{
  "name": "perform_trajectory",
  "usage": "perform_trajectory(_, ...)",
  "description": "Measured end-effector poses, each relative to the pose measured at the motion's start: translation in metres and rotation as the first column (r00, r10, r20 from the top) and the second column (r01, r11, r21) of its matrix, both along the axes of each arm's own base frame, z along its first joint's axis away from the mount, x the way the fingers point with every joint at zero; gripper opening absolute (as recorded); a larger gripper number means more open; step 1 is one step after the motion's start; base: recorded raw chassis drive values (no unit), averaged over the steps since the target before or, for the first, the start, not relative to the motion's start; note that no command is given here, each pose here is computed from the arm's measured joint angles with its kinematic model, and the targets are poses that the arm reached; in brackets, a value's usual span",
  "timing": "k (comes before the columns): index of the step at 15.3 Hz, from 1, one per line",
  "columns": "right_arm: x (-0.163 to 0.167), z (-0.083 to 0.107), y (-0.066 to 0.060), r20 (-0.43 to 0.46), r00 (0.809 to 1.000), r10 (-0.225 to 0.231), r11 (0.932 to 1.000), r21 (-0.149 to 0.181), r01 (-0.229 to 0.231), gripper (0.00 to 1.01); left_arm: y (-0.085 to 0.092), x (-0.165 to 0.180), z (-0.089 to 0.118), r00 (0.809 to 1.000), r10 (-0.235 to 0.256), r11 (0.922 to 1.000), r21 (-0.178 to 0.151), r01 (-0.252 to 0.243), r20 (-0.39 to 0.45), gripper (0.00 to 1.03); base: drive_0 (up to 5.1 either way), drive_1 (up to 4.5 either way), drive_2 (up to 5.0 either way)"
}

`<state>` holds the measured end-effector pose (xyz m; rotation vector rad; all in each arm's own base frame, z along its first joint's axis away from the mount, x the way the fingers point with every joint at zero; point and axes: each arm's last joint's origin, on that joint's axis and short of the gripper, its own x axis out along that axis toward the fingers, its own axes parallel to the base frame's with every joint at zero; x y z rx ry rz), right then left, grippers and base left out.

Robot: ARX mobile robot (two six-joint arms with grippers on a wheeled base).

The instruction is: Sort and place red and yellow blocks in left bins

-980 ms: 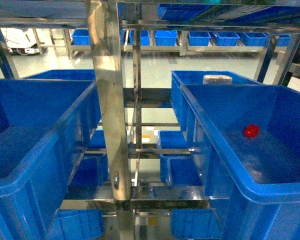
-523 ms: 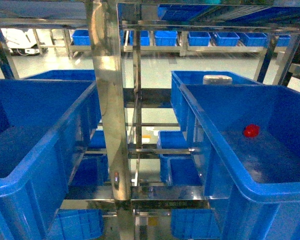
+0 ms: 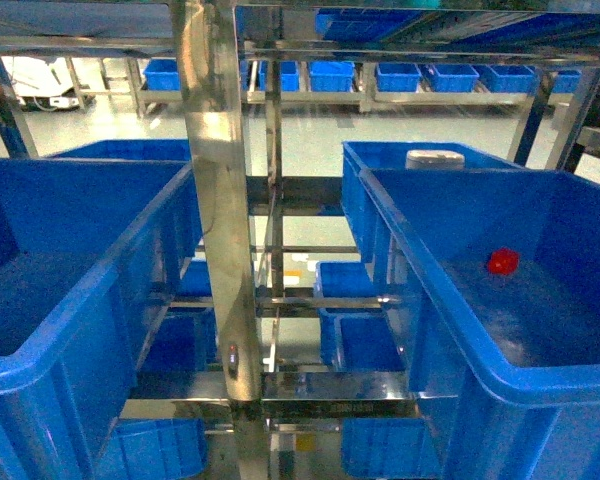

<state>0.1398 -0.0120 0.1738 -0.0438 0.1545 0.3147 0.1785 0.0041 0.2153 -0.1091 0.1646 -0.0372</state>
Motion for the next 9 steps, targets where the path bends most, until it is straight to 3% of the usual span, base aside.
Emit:
perform_trajectory(1,0.000,0.000,0.000,0.000,1.000,0.000,1.0000,0.000,0.000,0.98,0.000,0.000,0.000,1.000,0.000,1.0000,0.000,0.000,0.000,0.98,0.0,0.00,0.0)
perform_trajectory(2,0.001,-0.002,0.001,0.064,0.996,-0.057,0.9983,-0.002,0.058,0.94,0.000,0.000,0.000,1.000,0.000,1.0000,-0.001,0.000,0.001,0.98,0.0,0.00,0.0)
perform_trajectory(3,-0.003,-0.010,0.007,0.121,0.978,-0.173,0.9850,0.018,0.172,0.81,-0.003,-0.001,0.001,0.993,0.031,0.9987,0.037,-0.036,0.117,0.88,0.0,0.00,0.0)
perform_trajectory(4,-0.005,-0.008,0.014,0.143,0.962,-0.234,0.9723,0.034,0.231,0.68,-0.004,-0.008,-0.004,0.986,0.031,0.9970,0.065,-0.042,0.165,0.75,0.0,0.00,0.0)
perform_trajectory(5,-0.009,-0.004,0.013,0.164,0.944,-0.285,0.9586,0.049,0.281,0.55,-0.005,-0.015,-0.013,0.987,0.025,0.9960,0.081,-0.038,0.157,0.63,0.0,0.00,0.0)
perform_trajectory(6,-0.012,-0.004,0.012,0.164,0.937,-0.307,0.9516,0.054,0.303,0.43,-0.004,-0.020,-0.018,0.988,0.031,0.9952,0.088,-0.045,0.153,0.50,0.0,0.00,0.0)
perform_trajectory(9,-0.019,-0.003,0.012,0.163,0.938,-0.307,0.9516,0.057,0.302,0.04,-0.004,-0.034,-0.028,0.987,0.031,0.9951,0.088,-0.046,0.158,0.12,0.0,0.00,0.0)
